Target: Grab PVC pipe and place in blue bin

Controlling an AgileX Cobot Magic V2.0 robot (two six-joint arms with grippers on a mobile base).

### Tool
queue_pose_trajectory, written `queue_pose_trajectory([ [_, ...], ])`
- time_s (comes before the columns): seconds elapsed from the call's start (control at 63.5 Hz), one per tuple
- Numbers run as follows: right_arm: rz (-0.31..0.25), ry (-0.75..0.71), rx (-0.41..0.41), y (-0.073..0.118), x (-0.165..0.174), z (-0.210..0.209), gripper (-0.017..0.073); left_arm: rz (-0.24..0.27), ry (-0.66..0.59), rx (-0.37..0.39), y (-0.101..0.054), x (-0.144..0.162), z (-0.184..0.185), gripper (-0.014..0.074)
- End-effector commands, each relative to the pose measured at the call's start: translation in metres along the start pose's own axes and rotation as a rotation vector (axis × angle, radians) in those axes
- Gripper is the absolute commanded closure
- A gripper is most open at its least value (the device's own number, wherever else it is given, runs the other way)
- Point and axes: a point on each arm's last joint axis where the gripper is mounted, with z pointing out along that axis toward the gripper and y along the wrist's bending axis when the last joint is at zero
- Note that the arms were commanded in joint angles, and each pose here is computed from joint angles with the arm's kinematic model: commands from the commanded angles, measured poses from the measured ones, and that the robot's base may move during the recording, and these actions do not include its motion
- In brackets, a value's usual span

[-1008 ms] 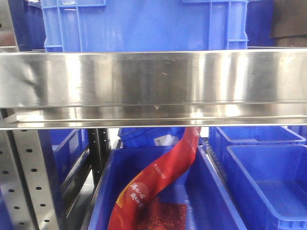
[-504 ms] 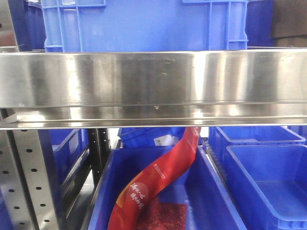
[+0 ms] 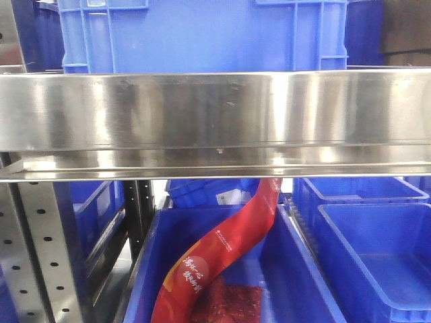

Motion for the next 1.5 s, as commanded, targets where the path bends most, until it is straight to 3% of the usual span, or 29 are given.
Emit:
queue_pose_trajectory([
  [0.0,-0.006,-0.027,0.001,0.0,-0.003,-0.001,0.0727,-0.017,-0.024,0.003,-0.001,-0.002,-0.001,0.0705],
  [0.315,-0.005,-0.016,0.006,-0.001,0.009,-0.002,0.0727,-0.017,-0.026,0.003,-0.001,-0.002,-0.001,0.0705],
  [0.472,-0.005,-0.018,0.032,-0.008,0.048,-0.03,0.0727,-0.017,-0.028,0.003,-0.001,-0.002,-0.001,0.0705],
  [0.803,-0.012,-0.102,0.34,-0.042,0.147,-0.098,0.0727,-0.017,-0.028,0.003,-0.001,-0.002,-0.001,0.0705],
  [1.008,-0.018,-0.132,0.445,-0.047,0.185,-0.115,0.0727,-0.017,-0.03,0.002,-0.001,-0.002,-0.001,0.0705],
  [1.149,-0.027,-0.113,0.444,-0.045,0.188,-0.119,0.0727,-0.017,-0.03,0.002,-0.001,-0.002,-0.001,0.0705],
  [1.291,-0.125,-0.13,0.445,-0.043,0.186,-0.122,0.0727,-0.017,-0.03,0.002,-0.001,-0.002,-0.001,0.0705],
  [1.48,-0.131,-0.146,0.444,-0.042,0.185,-0.123,0.0727,-0.017,-0.03,0.002,-0.001,-0.002,-0.001,0.0705],
])
